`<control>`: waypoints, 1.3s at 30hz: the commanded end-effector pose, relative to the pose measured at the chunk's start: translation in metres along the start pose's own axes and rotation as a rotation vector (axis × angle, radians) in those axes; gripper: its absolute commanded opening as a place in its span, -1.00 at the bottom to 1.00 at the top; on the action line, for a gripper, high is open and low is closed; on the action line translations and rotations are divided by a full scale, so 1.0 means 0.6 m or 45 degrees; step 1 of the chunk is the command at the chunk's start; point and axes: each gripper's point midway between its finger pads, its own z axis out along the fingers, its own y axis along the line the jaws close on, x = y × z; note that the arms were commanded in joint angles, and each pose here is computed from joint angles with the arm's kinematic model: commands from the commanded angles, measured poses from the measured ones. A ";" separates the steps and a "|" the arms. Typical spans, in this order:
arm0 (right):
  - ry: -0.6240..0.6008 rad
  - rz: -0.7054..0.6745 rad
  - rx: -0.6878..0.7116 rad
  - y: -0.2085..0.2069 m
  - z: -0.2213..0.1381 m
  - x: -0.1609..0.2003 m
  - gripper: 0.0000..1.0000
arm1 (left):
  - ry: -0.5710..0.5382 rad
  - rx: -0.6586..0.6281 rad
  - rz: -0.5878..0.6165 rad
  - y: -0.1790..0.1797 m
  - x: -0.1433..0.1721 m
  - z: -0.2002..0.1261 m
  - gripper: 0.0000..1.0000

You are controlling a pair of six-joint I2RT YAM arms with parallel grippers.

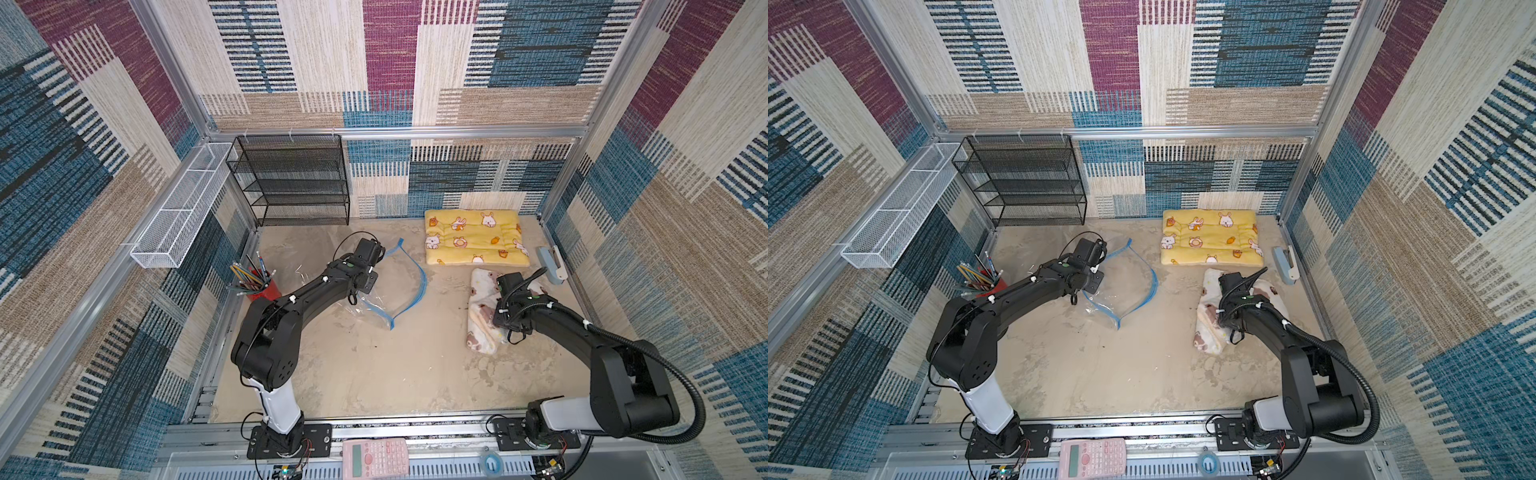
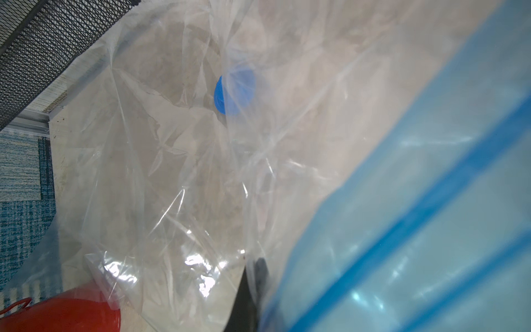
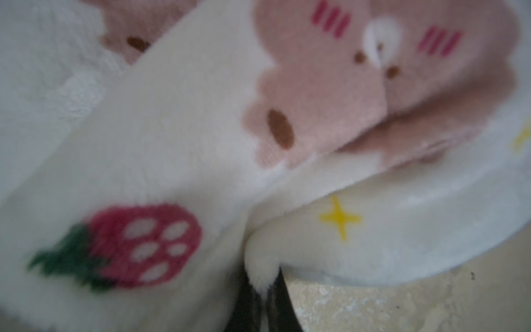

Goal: Take the blanket out of the vacuum bag
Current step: Place the blanket at the center of the board.

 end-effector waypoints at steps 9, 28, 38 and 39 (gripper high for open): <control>0.193 -0.396 -0.704 0.217 -0.036 0.064 -1.00 | -0.012 -0.022 0.015 0.008 -0.003 -0.006 -1.00; -0.244 -0.384 0.388 0.003 -0.078 -0.075 -0.34 | -0.015 -0.036 0.025 0.008 -0.003 -0.008 -1.00; -0.377 -0.298 0.464 -0.005 -0.135 -0.131 0.43 | -0.022 -0.038 0.025 0.009 -0.006 -0.009 -1.00; -0.367 -0.323 0.239 0.039 -0.136 -0.126 0.42 | -0.021 -0.037 0.025 0.009 -0.006 -0.009 -1.00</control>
